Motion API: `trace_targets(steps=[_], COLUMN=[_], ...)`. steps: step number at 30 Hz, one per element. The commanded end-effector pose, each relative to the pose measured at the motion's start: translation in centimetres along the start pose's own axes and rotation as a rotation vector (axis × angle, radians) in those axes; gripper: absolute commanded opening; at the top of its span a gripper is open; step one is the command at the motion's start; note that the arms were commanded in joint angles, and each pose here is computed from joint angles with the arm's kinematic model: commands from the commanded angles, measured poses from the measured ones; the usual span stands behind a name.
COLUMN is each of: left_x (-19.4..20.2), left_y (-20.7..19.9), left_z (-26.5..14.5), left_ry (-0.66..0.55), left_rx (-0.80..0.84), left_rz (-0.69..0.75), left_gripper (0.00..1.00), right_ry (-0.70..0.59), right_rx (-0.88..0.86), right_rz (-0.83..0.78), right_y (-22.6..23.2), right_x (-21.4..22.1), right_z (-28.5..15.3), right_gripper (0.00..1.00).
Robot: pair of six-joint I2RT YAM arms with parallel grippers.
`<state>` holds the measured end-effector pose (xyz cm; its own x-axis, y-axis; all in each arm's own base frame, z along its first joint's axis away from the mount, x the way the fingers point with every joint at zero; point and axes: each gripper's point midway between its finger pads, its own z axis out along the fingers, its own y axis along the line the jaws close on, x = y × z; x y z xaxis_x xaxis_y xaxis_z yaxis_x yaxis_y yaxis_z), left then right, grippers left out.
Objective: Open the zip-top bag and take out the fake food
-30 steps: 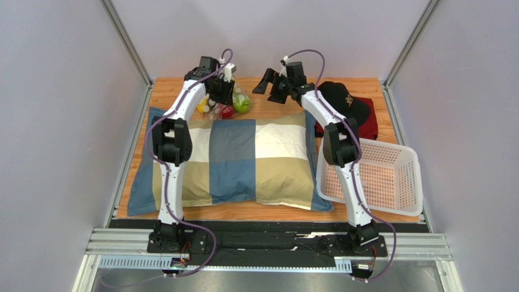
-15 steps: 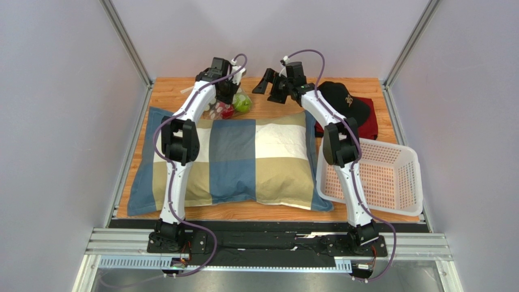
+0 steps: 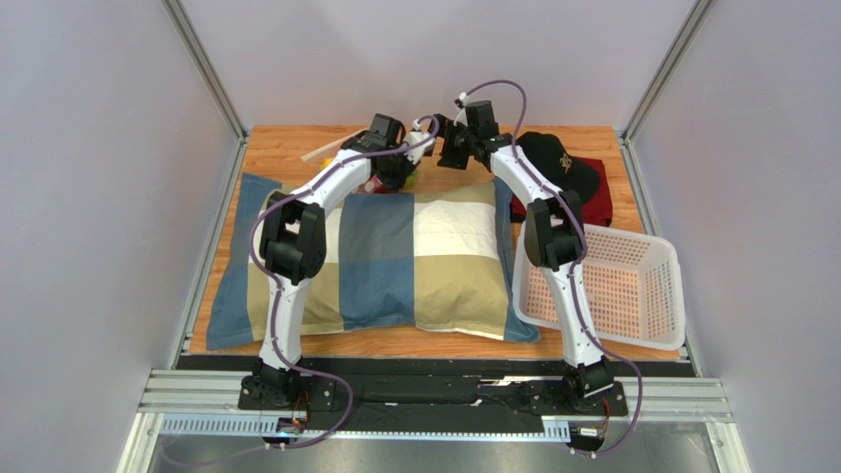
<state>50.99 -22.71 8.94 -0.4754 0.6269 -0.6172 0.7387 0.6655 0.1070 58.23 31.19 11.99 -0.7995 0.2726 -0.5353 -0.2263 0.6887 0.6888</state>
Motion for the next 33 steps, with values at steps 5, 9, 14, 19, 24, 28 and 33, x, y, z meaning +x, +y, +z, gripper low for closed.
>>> trace_targets(steps=[5, 9, 14, 19, 24, 28, 33], left_x=[-4.2, -5.7, -5.7, -1.6, 1.4, 0.7, 0.2], left_y=[-0.9, 2.2, 7.2, 11.3, 13.5, 14.9, 15.2], left_z=[-5.4, -8.2, -10.6, -11.3, -11.3, -11.6, -11.8], left_ry=[-0.161, -0.237, -0.287, -0.276, -0.288, -0.335, -0.365], left_rx=[-0.025, -0.065, -0.158, -0.241, -0.253, -0.155, -0.086], left_rz=[0.089, -0.167, -0.575, -0.949, -1.216, -1.278, -1.285], left_gripper=[0.01, 0.18, 0.19, 0.3, 0.56, 0.55, 0.52], right_ry=[-0.02, -0.029, -0.066, -0.101, -0.088, -0.057, -0.041], right_rx=[-0.105, -0.145, -0.141, -0.185, -0.211, -0.215, -0.245], right_rz=[-0.185, -0.156, -0.112, -0.08, -0.111, -0.144, -0.171], right_y=[2.3, 2.4, 2.8, 3.8, 4.2, 4.0, 4.4], right_x=[-1.9, -1.9, -2.1, -2.3, -1.3, 0.7, 2.3], right_z=[-0.8, 0.4, 1.4, 2.5, 3.8, 5.2, 6.7], right_gripper=[1.0, 1.0, 1.0, 1.0, 1.0, 1.0, 0.99])
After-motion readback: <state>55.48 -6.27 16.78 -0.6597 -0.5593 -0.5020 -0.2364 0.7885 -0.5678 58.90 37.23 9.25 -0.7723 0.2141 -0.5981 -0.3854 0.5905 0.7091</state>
